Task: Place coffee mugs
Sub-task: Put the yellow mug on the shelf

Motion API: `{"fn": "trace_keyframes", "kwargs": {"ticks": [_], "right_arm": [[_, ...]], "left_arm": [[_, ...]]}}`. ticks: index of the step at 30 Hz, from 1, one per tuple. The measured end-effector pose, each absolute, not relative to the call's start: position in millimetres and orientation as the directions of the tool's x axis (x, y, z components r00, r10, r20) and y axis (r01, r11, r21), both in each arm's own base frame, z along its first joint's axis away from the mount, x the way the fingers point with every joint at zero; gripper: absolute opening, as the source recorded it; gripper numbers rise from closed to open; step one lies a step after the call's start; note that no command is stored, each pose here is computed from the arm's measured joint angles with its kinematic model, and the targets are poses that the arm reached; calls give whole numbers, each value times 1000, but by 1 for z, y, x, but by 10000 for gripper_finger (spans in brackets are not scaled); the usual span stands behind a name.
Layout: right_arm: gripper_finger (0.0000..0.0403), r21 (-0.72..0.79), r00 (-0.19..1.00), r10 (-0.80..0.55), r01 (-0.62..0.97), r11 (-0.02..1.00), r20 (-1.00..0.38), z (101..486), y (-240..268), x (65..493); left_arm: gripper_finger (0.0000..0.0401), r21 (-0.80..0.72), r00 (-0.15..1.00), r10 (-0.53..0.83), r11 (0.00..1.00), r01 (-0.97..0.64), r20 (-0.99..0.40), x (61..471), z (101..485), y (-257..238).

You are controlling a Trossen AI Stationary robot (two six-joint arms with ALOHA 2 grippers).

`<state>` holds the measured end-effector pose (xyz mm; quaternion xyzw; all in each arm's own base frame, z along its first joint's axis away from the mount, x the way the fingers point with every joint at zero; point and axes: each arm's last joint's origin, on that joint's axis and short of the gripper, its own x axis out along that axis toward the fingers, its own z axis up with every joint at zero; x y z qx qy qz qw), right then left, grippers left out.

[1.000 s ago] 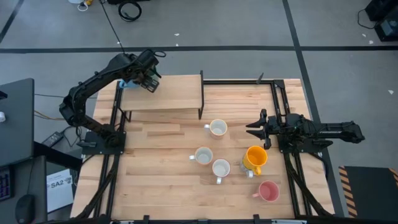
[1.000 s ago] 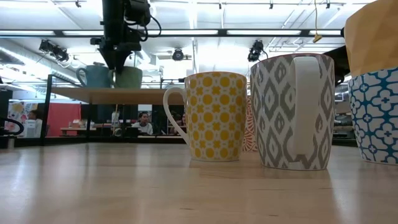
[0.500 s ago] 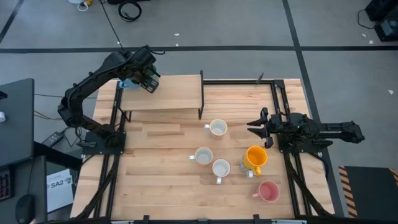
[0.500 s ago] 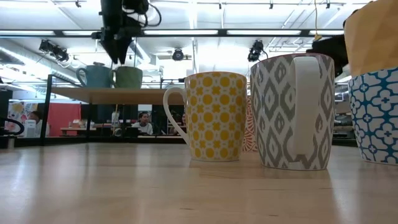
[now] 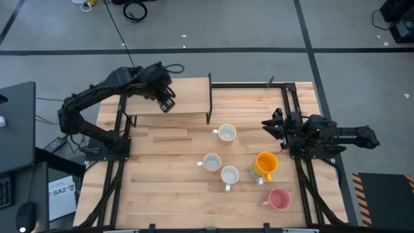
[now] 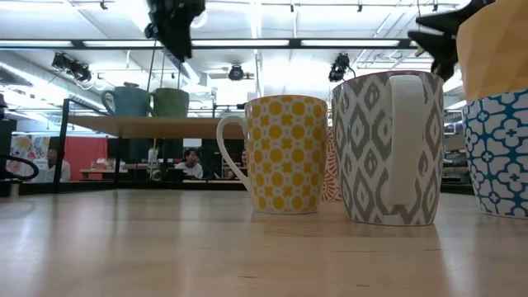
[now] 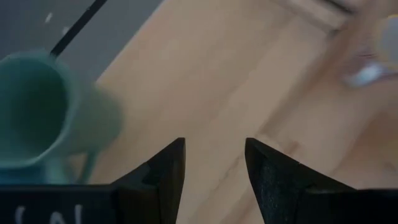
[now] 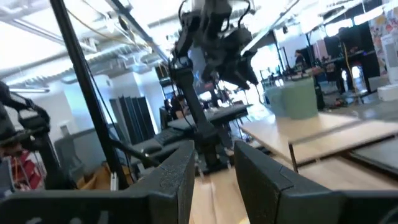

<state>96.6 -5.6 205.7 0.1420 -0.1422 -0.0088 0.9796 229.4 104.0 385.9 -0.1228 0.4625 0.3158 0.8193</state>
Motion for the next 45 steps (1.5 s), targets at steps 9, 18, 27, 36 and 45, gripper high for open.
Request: {"fn": "trace_keyframes", "kwargs": {"ticks": [9, 18, 27, 36, 45], "right_arm": [[119, 330, 995, 81, -96, 939, 60, 249, -2, 100], [119, 556, 924, 283, -98, 825, -258, 281, 5, 108], [118, 587, 820, 422, -135, 798, -386, 270, 19, 130], [118, 472, 785, 415, -180, 863, -460, 261, 29, 141], [118, 345, 794, 369, -215, 914, -483, 259, 29, 141]], "left_arm": [[174, 61, 522, 351, 868, -492, -777, 253, 391, 64], [174, 61, 550, 306, 906, -419, -777, 257, 391, 42], [174, 61, 557, 294, 915, -398, -777, 258, 391, 36], [174, 61, 557, 294, 915, -399, -777, 258, 391, 36], [174, 60, 557, 294, 915, -399, -777, 258, 391, 36]]}}
